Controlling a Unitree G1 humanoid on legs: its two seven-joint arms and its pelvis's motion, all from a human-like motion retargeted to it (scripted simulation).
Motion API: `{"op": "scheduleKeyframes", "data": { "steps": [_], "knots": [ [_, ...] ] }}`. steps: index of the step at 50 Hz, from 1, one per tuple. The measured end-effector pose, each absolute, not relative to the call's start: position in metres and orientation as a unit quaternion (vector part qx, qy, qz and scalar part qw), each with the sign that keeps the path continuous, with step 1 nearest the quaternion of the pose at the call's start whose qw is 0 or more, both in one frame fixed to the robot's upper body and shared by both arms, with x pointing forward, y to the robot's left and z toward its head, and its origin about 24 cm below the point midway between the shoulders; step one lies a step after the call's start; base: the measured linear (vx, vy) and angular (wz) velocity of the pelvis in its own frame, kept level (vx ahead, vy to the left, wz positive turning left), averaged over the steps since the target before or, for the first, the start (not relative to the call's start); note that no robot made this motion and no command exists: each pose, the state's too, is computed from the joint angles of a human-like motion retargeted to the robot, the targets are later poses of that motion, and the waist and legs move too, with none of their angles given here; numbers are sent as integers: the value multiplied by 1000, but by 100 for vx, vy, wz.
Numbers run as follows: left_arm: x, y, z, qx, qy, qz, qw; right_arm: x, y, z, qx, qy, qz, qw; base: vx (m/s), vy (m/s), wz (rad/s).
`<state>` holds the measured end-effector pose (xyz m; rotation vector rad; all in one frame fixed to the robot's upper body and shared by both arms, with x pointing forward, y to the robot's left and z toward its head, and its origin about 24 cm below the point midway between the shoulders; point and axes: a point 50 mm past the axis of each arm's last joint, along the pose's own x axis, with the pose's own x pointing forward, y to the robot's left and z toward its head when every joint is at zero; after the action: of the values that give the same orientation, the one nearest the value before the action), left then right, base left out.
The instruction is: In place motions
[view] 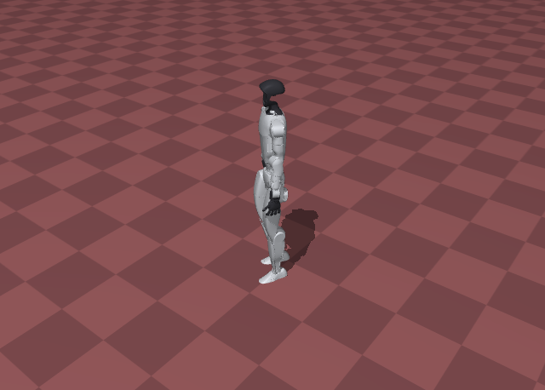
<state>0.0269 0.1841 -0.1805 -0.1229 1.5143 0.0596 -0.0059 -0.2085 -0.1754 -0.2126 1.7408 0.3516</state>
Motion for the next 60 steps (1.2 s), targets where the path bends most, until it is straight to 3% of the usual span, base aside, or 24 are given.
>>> {"op": "scheduleKeyframes", "data": {
  "steps": [4, 15, 20, 32, 43, 60],
  "knots": [
    [37, 188, -179, -43, 678, 26, 733, -7, -215, -175, -109, 758, 139, 628, -7, 3, -55],
    [6, 192, -179, -42, 722, 40, 690, 80, -188, -172, -174, 637, 215, 719, -31, 8, -165],
    [2, 188, -179, -40, 737, 31, 674, 98, -183, -169, -209, 607, 242, 728, -36, 16, -169],
    [34, 177, -180, -62, 689, 19, 722, 47, -208, -175, -135, 699, 148, 687, -20, 8, -170],
    [26, 185, -180, -55, 702, 31, 709, -10, -208, -176, -81, 762, 105, 633, -11, -9, -81],
    [-27, 186, -179, -73, 737, 89, 666, 31, -186, -180, -155, 703, 177, 672, -5, -19, -93]
  ]
}}
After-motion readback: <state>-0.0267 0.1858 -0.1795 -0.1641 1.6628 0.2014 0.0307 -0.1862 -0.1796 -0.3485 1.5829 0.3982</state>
